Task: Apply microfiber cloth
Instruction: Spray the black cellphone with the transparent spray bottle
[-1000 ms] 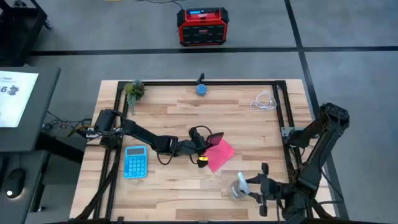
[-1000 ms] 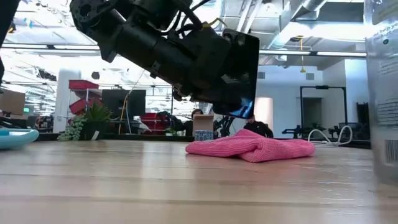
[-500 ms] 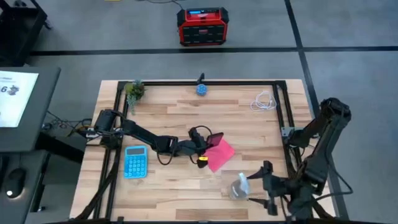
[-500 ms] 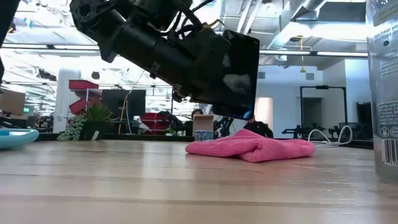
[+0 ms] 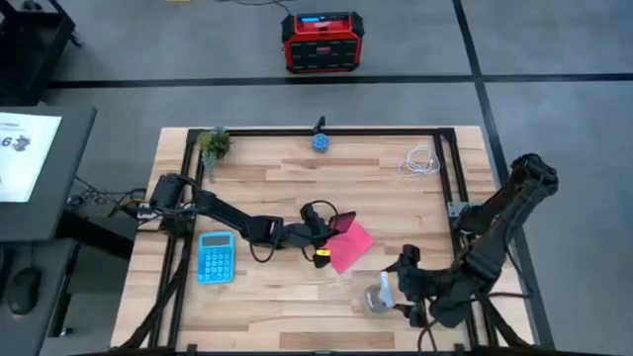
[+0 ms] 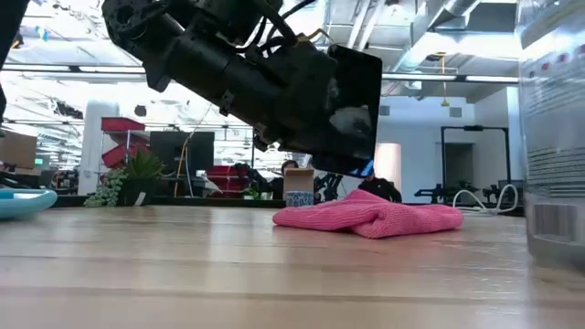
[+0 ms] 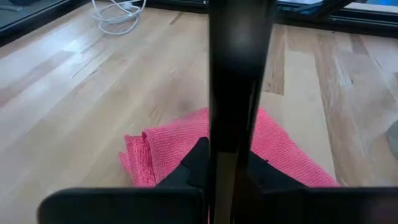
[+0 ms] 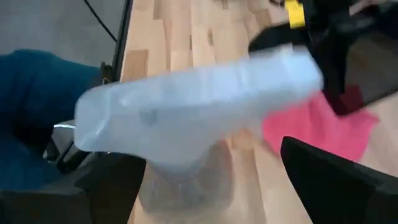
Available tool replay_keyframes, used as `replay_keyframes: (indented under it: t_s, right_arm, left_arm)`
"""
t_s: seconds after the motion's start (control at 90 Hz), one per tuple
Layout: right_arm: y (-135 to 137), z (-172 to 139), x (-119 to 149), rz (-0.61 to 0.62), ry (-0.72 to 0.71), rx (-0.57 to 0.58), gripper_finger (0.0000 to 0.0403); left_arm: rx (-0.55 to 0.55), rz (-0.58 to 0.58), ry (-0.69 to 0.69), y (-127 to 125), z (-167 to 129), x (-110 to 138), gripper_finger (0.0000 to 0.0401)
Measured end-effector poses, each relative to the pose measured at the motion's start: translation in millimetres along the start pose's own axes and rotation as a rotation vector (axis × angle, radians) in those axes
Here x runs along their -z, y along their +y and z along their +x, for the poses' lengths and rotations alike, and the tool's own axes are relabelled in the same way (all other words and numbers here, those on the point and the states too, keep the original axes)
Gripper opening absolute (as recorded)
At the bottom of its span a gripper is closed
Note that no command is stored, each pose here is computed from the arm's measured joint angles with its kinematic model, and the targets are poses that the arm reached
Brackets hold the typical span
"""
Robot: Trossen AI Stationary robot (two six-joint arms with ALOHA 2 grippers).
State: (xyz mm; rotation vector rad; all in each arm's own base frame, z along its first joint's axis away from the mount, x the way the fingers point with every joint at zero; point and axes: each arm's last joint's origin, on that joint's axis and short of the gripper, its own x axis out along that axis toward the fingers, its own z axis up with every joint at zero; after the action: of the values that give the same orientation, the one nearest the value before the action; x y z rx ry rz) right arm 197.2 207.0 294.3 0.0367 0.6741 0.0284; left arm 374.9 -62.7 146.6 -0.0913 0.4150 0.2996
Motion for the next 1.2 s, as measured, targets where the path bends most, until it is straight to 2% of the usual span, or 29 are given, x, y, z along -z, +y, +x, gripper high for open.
replay_keyframes:
  t_s: [0.267,0.367,0.622,0.889,1.2]
  right_arm:
    - [-4.3,4.5,-4.3,0.014,-0.004,0.007,0.0357]
    - [1.3,8.2,1.8,0.018,-0.012,0.02,0.0357]
    - [18.9,13.1,20.5,0.037,-0.105,0.151,0.0357]
    - [30.2,10.9,31.9,0.048,-0.182,0.214,0.0355]
    - [24.6,4.5,37.0,0.001,-0.168,0.262,0.0298]
  left_arm:
    - [0.01,-0.002,-0.009,-3.2,-1.4,-0.2,0.0013]
    - [0.017,-0.001,-0.011,-5.7,-2.6,0.2,0.0013]
    - [0.023,0.002,-0.012,-7.6,-3.5,0.5,0.0013]
    - [0.024,-0.001,-0.018,-7.8,-3.4,0.0,0.0013]
    - [0.029,-0.003,-0.025,-9.0,-3.9,-0.5,0.0013]
